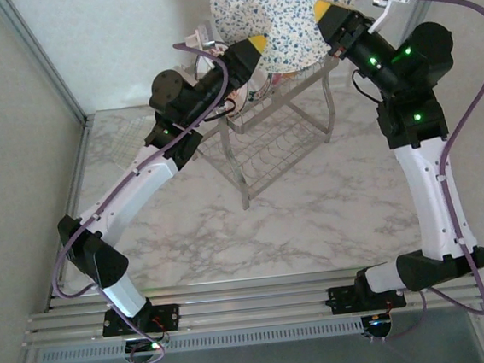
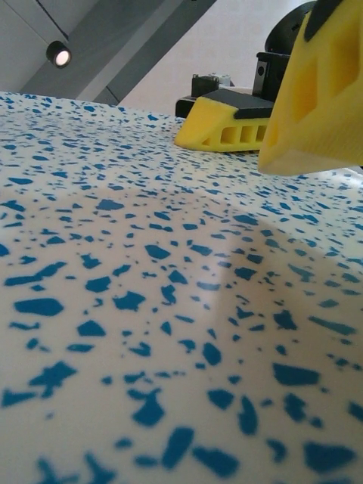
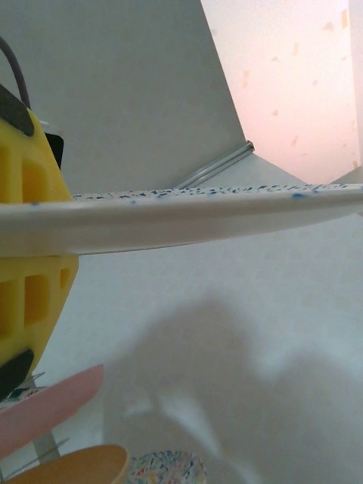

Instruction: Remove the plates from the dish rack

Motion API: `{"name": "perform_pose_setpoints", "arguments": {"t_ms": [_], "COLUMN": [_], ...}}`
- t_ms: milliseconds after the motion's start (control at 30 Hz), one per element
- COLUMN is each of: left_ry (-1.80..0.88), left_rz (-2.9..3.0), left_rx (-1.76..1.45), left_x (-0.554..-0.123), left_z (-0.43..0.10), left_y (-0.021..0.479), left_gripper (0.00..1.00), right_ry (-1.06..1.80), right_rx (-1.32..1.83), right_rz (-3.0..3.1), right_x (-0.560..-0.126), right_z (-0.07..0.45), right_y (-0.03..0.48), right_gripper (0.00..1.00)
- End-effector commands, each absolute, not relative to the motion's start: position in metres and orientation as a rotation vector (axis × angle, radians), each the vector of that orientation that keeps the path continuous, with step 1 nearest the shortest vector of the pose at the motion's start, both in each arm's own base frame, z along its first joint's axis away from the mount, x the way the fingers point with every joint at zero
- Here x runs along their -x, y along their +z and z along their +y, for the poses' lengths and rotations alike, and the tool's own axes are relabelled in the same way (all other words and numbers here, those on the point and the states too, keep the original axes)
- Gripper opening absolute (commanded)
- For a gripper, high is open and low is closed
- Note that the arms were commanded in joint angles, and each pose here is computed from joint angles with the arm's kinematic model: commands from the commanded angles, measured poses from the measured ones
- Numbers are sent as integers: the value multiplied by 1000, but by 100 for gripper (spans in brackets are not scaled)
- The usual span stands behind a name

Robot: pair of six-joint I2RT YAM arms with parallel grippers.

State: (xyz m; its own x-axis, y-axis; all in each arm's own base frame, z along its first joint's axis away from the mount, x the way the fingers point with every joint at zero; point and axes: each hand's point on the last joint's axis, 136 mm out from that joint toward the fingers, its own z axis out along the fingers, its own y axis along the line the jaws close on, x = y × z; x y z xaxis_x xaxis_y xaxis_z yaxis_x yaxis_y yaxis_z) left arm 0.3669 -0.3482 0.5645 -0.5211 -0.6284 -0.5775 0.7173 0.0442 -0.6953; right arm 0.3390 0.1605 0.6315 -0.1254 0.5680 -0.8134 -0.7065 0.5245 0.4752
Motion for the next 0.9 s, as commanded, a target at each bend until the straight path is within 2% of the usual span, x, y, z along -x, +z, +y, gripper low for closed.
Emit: {"name": "perform_pose_setpoints", "arguments": {"t_ms": [0, 133, 233, 433, 467, 567, 633, 733, 867], "left_ry": [-1680, -1668, -1662, -1680, -1688, -1717, -1737, -1761, -1765], "left_rz": [1202, 1193, 1188, 1134, 1122, 1078, 1040, 996, 960], "left_rx": [-124, -110, -94, -97, -99, -98, -96, -83, -59], "left_x": [-359, -361, -362, -357, -356, -352, -349, -347, -348], "left_z": [-340, -335, -331, -320, -318, -310, -302, -290, -270], "left_y": [589, 590, 590, 602, 604, 614, 621, 631, 641], "left_gripper": [36, 13, 1, 0, 0, 0, 0, 0, 0], "right_ry": [1129, 1152, 1170, 1178, 1174, 1144, 1114, 1075, 996], "right_rx": [192, 188, 197, 207, 209, 198, 189, 191, 192], "right_rz": [1170, 1189, 1197, 1212, 1213, 1209, 1203, 1197, 1171], "right_x": [-314, -323, -327, -334, -335, -337, -338, -336, -331], "right_z": [164, 172, 178, 188, 189, 187, 184, 181, 174], "right_y": [670, 665, 665, 660, 660, 659, 660, 661, 665], "right_gripper": [0, 0, 0, 0, 8, 41, 54, 65, 74]}}
